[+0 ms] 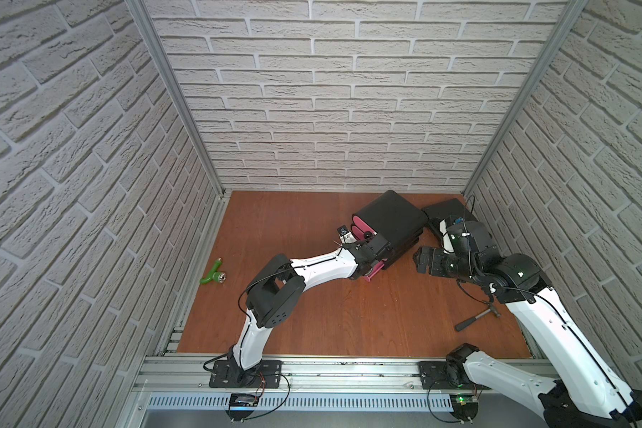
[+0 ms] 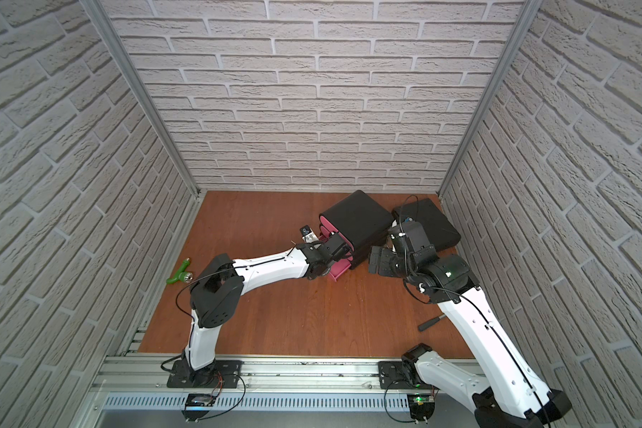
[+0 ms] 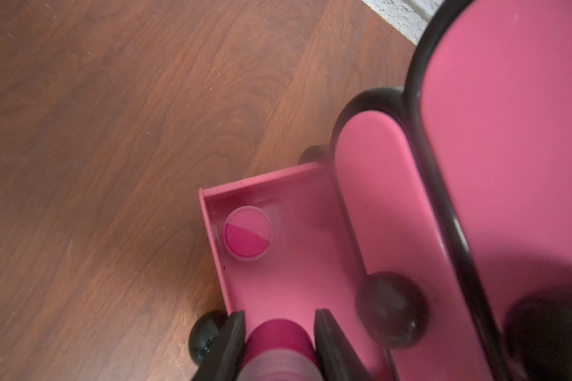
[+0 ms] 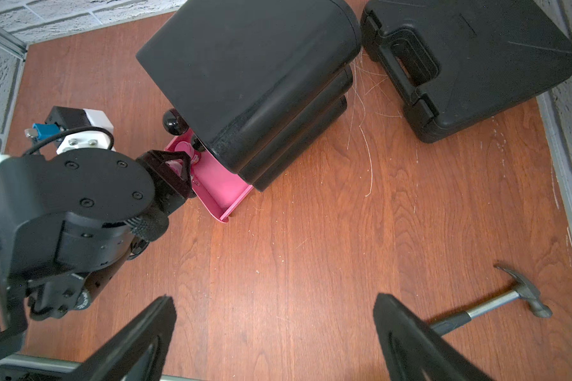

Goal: Put the paint cans in the drawer according to color
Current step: Close the drawer of the storage box.

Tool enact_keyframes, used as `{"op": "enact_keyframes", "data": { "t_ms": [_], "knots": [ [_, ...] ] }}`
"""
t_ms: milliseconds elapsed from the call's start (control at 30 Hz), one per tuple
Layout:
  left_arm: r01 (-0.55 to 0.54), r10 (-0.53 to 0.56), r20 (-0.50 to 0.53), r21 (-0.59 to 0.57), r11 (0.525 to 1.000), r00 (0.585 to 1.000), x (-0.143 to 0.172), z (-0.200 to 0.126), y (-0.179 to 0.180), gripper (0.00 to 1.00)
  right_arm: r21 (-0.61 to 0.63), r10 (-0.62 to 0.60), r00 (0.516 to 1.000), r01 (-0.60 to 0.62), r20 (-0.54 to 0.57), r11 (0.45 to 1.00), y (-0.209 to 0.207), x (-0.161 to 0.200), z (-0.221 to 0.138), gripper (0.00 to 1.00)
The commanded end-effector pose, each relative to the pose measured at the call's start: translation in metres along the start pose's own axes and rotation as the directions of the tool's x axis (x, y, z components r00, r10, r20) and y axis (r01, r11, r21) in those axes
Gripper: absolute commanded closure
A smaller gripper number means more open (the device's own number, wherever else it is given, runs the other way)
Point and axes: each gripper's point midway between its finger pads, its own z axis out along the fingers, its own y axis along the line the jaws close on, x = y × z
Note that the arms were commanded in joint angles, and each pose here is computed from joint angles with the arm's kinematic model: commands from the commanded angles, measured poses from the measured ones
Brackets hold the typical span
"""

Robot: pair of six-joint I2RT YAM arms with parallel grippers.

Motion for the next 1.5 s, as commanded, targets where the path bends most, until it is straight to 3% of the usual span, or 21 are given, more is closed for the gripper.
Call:
{"op": "enact_keyframes", "data": {
  "t_ms": [0,300,467,833,1033,1267,1467],
  "knots": [
    [0.010,-0.009,0.021,-0.011,1.000,1.000,0.001,0.005,-0.002,0.79,0.009,-0.008,1.000,0.008,0.011,1.000,-0.003,-0.001,-0.001,0.01],
    [0.004,-0.004,-0.020,-0.006,1.000,1.000,0.011,0.021,-0.013,0.75,0.014,-0.016,1.000,0.016,0.004,1.000,-0.002,-0.002,0.003,0.01],
    [0.017,-0.019,-0.065,-0.037,0.999,0.998,0.025,0.033,-0.007,0.67,0.018,-0.020,1.000,0.020,0.006,1.000,-0.002,-0.003,0.002,0.01],
    [-0.002,0.004,-0.041,0.040,0.999,0.999,-0.001,0.016,-0.026,0.48,0.010,-0.015,1.000,0.015,0.024,1.000,0.002,-0.013,0.000,0.01],
    [-0.032,0.030,0.014,0.111,0.993,0.999,-0.037,-0.021,-0.029,0.49,0.001,-0.022,0.999,0.022,0.039,1.000,0.010,-0.023,0.006,0.01],
    [-0.049,0.050,-0.003,0.123,0.991,0.999,-0.055,-0.044,0.021,0.56,0.020,-0.052,0.995,0.050,0.090,0.999,0.029,-0.074,0.028,0.00],
    [-0.020,0.027,-0.045,0.132,0.991,0.999,-0.049,-0.036,0.064,0.69,0.023,-0.022,0.991,0.019,0.129,1.000,0.037,-0.128,0.066,0.01]
  ]
}}
